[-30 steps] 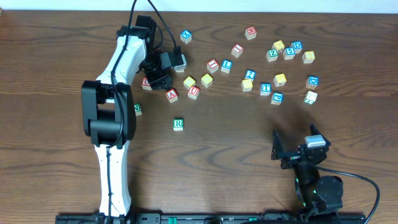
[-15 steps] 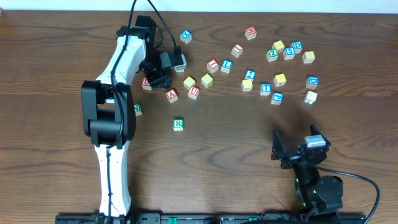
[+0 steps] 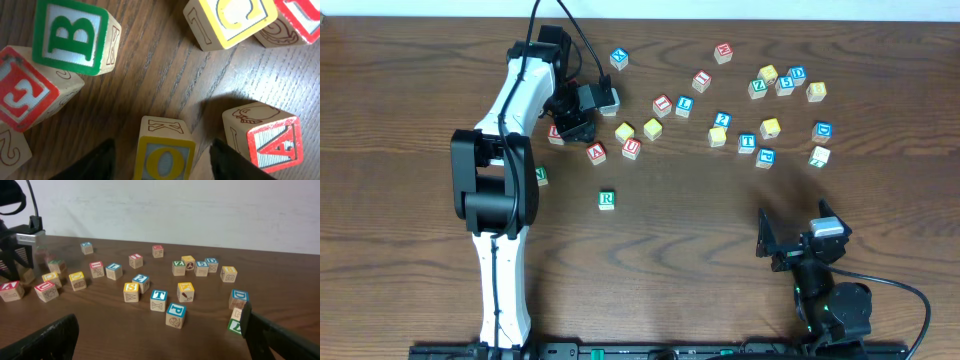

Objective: Spell out ROBOT
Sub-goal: 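Lower the left gripper and close it on the yellow O block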

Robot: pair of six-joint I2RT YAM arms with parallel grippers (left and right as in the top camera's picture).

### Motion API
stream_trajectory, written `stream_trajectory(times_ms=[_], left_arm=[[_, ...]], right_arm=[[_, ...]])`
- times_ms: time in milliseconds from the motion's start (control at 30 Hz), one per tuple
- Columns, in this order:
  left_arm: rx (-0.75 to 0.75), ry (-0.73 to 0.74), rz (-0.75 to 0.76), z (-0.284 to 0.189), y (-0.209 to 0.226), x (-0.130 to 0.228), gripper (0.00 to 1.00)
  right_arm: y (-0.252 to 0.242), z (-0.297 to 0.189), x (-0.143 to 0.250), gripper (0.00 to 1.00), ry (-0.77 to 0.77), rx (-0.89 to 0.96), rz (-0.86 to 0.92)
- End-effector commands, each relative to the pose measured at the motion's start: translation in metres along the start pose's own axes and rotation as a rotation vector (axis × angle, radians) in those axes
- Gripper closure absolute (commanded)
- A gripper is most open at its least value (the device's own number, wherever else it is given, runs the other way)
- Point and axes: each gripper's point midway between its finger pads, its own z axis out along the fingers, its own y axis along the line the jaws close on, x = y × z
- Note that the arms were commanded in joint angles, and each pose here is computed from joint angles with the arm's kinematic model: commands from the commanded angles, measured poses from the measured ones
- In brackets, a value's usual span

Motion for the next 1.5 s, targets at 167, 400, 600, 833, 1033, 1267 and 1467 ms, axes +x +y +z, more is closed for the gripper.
stream_trajectory(times_ms=[167,400,600,833,1033,1267,1467], left_arm=[[0.039,-0.003,-0.006,0.0085,-0.0058,0.0046,0.48],[0.04,-0.003,-0.006,0.0087,-0.0061,0.0048,0.52],[0.041,-0.002,-0.007,0.0087,-0.0062,0.0049,0.56],[0.041,-0.002,-0.011,0.0087,-0.0062,0.0049,0.62],[0.04,-0.002,-0.018,0.0087,-0.0061,0.0049,0.68],[0.039,0.002,-0.027,0.0087,-0.0059,0.0056,0.81],[0.045,0.009,-0.035,0.0074,-0.008,0.0068,0.92]], right_arm=[[-0.0036,-0.0001,0.001,0.01,0.002,0.017,0.011],[-0.0036,-0.0001,0.001,0.01,0.002,0.017,0.011],[-0.0036,-0.0001,0.001,0.01,0.002,0.017,0.011],[-0.0036,-0.0001,0.0011,0.01,0.003,0.017,0.011],[-0.0036,-0.0001,0.0011,0.01,0.003,0.017,0.011],[-0.0036,-0.0001,0.0011,0.01,0.003,0.017,0.011],[-0.0036,-0.0001,0.0012,0.01,0.003,0.017,0.011]])
